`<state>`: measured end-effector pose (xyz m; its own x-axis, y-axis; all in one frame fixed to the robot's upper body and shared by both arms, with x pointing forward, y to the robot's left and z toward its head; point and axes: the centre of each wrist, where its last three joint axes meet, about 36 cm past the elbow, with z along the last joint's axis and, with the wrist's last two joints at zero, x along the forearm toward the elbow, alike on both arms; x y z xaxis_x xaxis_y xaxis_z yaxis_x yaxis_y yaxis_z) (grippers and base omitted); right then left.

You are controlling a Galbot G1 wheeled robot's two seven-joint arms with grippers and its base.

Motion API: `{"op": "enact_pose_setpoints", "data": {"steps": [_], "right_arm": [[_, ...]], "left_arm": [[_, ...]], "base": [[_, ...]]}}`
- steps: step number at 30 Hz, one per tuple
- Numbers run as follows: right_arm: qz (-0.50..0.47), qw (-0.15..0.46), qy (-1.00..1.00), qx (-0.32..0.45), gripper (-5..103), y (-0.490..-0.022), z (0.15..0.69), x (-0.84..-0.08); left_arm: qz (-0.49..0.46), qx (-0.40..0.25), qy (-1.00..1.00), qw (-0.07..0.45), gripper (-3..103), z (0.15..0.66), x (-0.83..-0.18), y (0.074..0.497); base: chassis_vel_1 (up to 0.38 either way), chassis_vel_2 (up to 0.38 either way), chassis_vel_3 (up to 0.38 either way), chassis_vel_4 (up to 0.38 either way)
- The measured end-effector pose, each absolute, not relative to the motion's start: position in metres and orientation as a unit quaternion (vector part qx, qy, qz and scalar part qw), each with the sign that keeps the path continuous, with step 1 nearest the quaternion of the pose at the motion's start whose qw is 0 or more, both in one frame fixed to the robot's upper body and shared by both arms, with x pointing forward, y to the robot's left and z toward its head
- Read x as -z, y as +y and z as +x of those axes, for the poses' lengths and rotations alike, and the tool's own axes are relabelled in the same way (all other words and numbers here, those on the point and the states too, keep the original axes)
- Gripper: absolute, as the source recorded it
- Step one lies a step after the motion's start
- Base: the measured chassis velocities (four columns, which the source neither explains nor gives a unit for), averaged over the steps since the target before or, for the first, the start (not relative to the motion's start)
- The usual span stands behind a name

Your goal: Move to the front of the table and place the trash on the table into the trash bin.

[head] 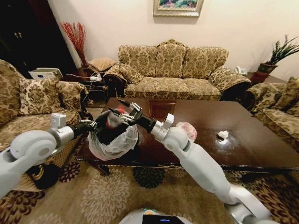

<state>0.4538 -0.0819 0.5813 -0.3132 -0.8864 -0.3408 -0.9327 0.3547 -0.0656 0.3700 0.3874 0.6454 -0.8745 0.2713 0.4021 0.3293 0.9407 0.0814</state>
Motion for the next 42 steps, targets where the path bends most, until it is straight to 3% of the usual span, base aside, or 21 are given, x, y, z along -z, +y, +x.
{"op": "enact_pose_setpoints", "data": {"steps": [4, 6, 7, 9, 12, 14, 20, 32, 42], "right_arm": [[-0.552, 0.167, 0.813, -0.082, 84, -0.087, 0.453, -0.585], [-0.495, 0.179, 0.844, -0.104, 94, -0.111, 0.449, -0.597], [-0.495, 0.179, 0.844, -0.104, 94, -0.111, 0.449, -0.597], [-0.400, 0.157, 0.897, -0.107, 99, -0.151, 0.442, -0.596], [-0.349, 0.134, 0.921, -0.107, 100, -0.174, 0.437, -0.587], [-0.272, 0.086, 0.953, -0.106, 100, -0.213, 0.422, -0.559], [-0.178, 0.043, 0.979, -0.085, 100, -0.248, 0.400, -0.520], [-0.074, 0.008, 0.996, -0.049, 100, -0.253, 0.400, -0.465], [-0.005, -0.079, 0.996, -0.049, 100, -0.255, 0.451, -0.390]], "left_arm": [[-0.154, 0.074, -0.965, 0.199, 2, 0.371, -0.644, 0.389], [-0.138, 0.074, -0.967, 0.200, 2, 0.375, -0.643, 0.397], [-0.138, 0.074, -0.967, 0.200, 2, 0.375, -0.643, 0.397], [-0.113, 0.074, -0.973, 0.188, 2, 0.380, -0.645, 0.410], [-0.098, 0.072, -0.977, 0.174, 2, 0.382, -0.648, 0.418], [-0.081, 0.065, -0.983, 0.150, 2, 0.383, -0.653, 0.429], [-0.074, 0.060, -0.986, 0.140, 2, 0.381, -0.650, 0.435], [-0.099, 0.049, -0.986, 0.125, 2, 0.373, -0.643, 0.421], [-0.107, 0.049, -0.986, 0.120, 2, 0.368, -0.644, 0.413]], "base": [[0.000, 0.000, 0.000, 0.000], [0.000, 0.000, 0.000, 0.000], [0.000, 0.000, 0.000, 0.000], [0.000, 0.000, 0.000, 0.000], [0.000, 0.000, 0.000, 0.000], [0.000, 0.000, 0.000, 0.000], [0.000, 0.000, 0.000, 0.000], [-0.085, -0.085, 0.087, 0.091], [-0.054, -0.051, 0.035, 0.038]]}}
